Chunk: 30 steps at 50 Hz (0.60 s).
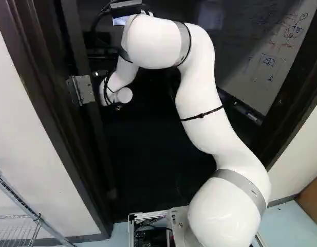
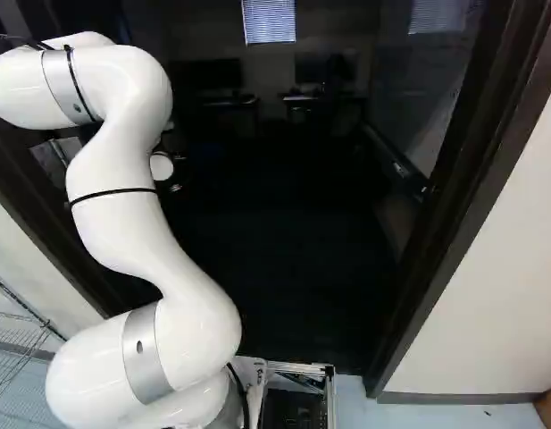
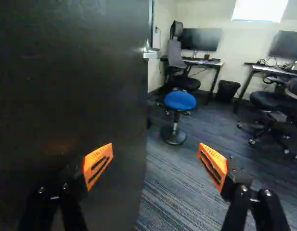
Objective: Open the door and move inside
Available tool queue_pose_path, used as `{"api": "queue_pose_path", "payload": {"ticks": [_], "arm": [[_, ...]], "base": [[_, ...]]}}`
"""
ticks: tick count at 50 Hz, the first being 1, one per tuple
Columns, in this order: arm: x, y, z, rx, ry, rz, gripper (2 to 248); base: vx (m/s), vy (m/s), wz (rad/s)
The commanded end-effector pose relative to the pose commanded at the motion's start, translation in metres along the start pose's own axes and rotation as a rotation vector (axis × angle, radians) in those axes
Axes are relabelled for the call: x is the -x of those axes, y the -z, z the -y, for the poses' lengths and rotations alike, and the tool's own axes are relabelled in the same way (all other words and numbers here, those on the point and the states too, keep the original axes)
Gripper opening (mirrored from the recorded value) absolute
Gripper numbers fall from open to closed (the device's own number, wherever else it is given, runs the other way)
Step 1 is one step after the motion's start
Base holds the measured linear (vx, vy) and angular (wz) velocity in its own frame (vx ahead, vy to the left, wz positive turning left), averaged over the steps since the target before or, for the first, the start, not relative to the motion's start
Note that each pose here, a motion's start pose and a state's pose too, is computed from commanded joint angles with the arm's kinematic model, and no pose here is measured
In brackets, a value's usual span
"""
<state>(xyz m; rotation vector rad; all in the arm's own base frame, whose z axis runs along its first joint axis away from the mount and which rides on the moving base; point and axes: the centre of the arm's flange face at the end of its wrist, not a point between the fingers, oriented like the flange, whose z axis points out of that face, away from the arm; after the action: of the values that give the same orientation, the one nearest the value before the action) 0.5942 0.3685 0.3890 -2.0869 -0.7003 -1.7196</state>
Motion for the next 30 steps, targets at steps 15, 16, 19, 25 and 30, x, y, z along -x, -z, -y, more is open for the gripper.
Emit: {"api": "queue_pose_path", "payload": {"ticks": [15, 16, 19, 25, 30], "arm": [[0.0, 0.001, 0.0, -0.005, 0.007, 0.001, 247], [0.0, 0.002, -0.001, -0.005, 0.007, 0.002, 247], [0.0, 0.006, -0.003, -0.001, 0.006, 0.005, 247], [0.001, 0.015, -0.009, 0.007, 0.003, 0.013, 247], [0.001, 0.023, -0.014, 0.014, 0.001, 0.019, 247]], "base": [[0.0, 0.0, 0.0], [0.0, 0.0, 0.0], [0.0, 0.0, 0.0], [0.0, 0.0, 0.0], [0.0, 0.0, 0.0]]}}
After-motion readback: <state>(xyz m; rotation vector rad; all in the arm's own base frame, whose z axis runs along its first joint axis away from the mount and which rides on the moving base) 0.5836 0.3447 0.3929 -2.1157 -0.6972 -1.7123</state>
